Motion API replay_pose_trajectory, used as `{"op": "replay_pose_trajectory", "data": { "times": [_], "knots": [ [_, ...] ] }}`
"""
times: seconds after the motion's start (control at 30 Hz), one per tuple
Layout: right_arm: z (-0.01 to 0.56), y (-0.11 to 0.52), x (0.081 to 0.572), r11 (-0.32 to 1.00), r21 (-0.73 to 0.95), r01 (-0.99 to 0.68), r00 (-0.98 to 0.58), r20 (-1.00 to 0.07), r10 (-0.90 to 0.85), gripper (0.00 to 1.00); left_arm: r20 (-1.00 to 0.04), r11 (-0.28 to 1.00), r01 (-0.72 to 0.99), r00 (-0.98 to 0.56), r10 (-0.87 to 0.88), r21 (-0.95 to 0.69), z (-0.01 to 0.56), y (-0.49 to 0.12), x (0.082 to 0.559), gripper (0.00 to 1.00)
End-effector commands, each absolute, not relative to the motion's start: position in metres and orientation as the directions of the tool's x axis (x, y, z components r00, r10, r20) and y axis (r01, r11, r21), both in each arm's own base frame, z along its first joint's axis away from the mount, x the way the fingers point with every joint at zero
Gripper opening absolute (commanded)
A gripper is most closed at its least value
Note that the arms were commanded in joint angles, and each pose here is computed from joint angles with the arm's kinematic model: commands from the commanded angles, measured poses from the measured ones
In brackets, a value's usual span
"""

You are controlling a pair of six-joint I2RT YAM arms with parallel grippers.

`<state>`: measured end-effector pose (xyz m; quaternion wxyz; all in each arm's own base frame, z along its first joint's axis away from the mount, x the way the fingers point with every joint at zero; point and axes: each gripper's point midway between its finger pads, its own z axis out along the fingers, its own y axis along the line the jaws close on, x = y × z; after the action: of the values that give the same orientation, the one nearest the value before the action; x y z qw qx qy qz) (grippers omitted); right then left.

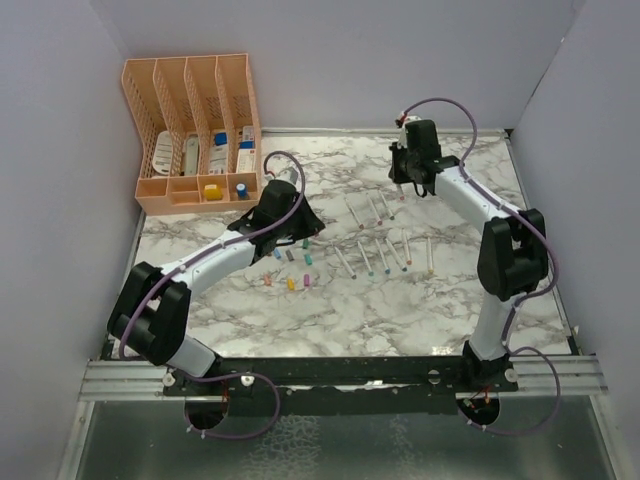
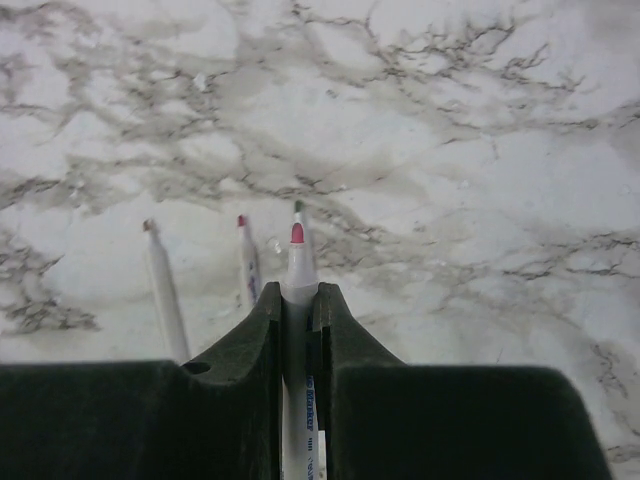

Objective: Open the pen caps

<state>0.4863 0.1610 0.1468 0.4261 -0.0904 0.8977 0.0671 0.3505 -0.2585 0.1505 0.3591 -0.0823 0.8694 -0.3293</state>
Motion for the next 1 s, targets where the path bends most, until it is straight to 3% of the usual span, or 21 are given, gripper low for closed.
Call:
{"op": "replay_pose_trajectory", "data": {
  "times": [0.0,0.33,0.97],
  "knots": [
    [0.148,0.143,0.527,0.974,0.040,-0.223,-0.574,-0.813,-0.098,0.01,-0.578,0.835,0.053,-0.745,-0.333,-0.548,0.122,-0.243,0.334,0.00],
    [0.085,0.128,0.536,0.974,0.070,-0.213,-0.638,-0.765,-0.085,0.01,-0.538,0.873,0.018,-0.793,-0.284,-0.488,0.083,-0.238,0.308,0.00],
    [0.039,0.128,0.529,0.972,0.104,-0.210,-0.692,-0.718,-0.073,0.01,-0.492,0.926,0.038,-0.855,-0.164,-0.375,0.033,-0.258,0.291,0.00]
  ]
}}
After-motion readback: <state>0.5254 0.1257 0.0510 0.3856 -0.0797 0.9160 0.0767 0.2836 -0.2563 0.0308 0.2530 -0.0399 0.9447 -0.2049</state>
